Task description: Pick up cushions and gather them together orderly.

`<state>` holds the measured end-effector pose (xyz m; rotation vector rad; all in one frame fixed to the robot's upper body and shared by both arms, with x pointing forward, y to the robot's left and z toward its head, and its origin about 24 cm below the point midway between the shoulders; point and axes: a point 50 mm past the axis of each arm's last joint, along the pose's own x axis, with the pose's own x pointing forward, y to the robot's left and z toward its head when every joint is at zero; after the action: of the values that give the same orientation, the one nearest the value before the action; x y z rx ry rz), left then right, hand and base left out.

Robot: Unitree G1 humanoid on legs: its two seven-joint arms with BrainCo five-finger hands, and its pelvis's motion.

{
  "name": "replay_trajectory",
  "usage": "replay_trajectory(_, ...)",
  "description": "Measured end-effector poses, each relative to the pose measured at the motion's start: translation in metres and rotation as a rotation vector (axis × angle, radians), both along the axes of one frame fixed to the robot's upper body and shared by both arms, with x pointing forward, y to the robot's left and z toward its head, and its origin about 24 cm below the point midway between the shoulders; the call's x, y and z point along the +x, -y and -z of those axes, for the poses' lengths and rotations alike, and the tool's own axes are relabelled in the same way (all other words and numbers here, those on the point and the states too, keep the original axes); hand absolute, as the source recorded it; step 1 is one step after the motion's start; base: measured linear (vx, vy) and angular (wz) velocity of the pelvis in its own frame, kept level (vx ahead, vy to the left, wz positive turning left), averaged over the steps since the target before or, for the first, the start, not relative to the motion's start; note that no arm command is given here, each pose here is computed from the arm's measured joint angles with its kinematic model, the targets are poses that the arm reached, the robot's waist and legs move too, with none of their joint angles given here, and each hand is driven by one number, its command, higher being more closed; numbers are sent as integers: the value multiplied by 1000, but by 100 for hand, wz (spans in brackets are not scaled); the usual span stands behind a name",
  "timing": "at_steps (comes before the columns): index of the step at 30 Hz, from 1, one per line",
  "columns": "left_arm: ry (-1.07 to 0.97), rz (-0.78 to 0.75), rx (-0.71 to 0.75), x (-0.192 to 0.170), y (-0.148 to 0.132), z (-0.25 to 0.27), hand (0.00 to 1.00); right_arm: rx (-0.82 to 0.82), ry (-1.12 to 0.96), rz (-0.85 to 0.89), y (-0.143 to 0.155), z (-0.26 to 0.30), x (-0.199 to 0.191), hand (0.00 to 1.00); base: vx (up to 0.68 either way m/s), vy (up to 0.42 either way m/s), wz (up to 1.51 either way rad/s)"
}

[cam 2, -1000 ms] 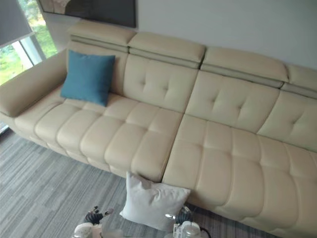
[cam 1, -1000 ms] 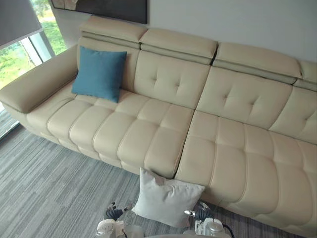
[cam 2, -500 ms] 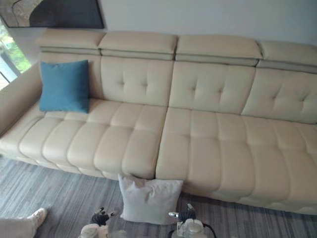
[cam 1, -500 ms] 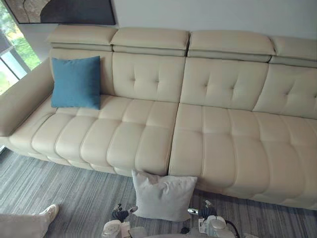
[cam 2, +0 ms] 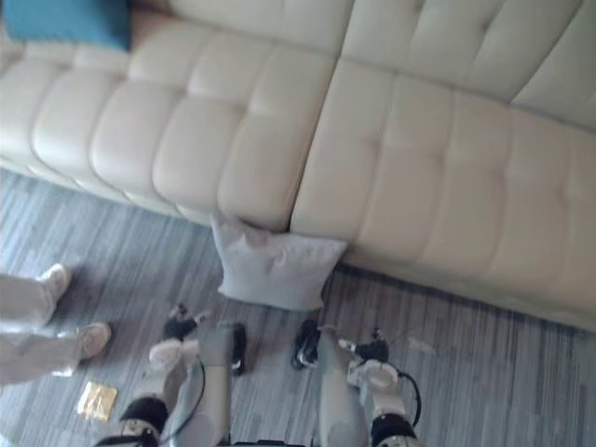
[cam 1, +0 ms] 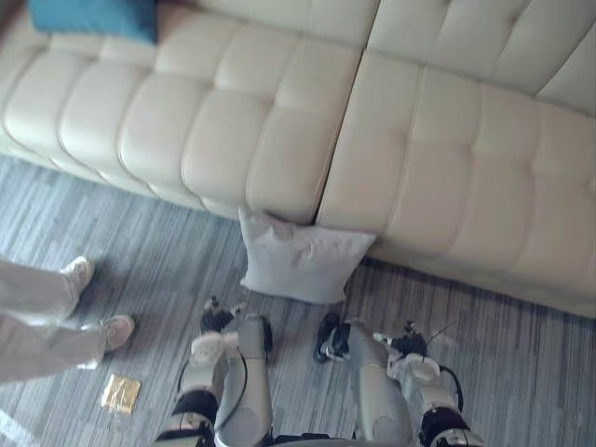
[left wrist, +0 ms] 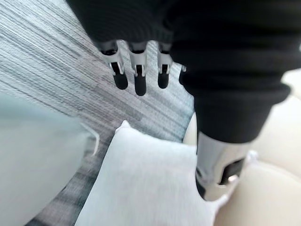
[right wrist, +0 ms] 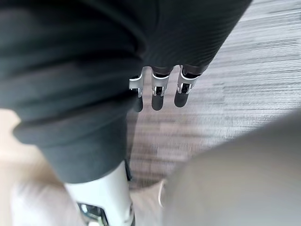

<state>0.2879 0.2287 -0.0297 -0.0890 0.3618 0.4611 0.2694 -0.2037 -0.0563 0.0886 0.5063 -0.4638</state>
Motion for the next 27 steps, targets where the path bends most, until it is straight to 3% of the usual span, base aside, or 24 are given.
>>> replay_trajectory(7, 231, -55, 16, 50, -10, -71, 0, 32, 281, 92, 8, -79, 65, 0, -109, -6, -2)
replay_trajectory(12, 379, 15, 17, 82, 14, -123, 0, 43, 471, 57, -12, -144, 101, 0, -49, 45, -6)
replay_trajectory(19, 472, 114, 29, 98, 48, -157, 0, 74, 622, -24, -48, -194, 119, 0, -44, 43, 0)
replay_trajectory(27, 494, 203, 26, 103, 84, -166, 0, 53, 621, -95, -71, -196, 119, 0, -35, 33, 2)
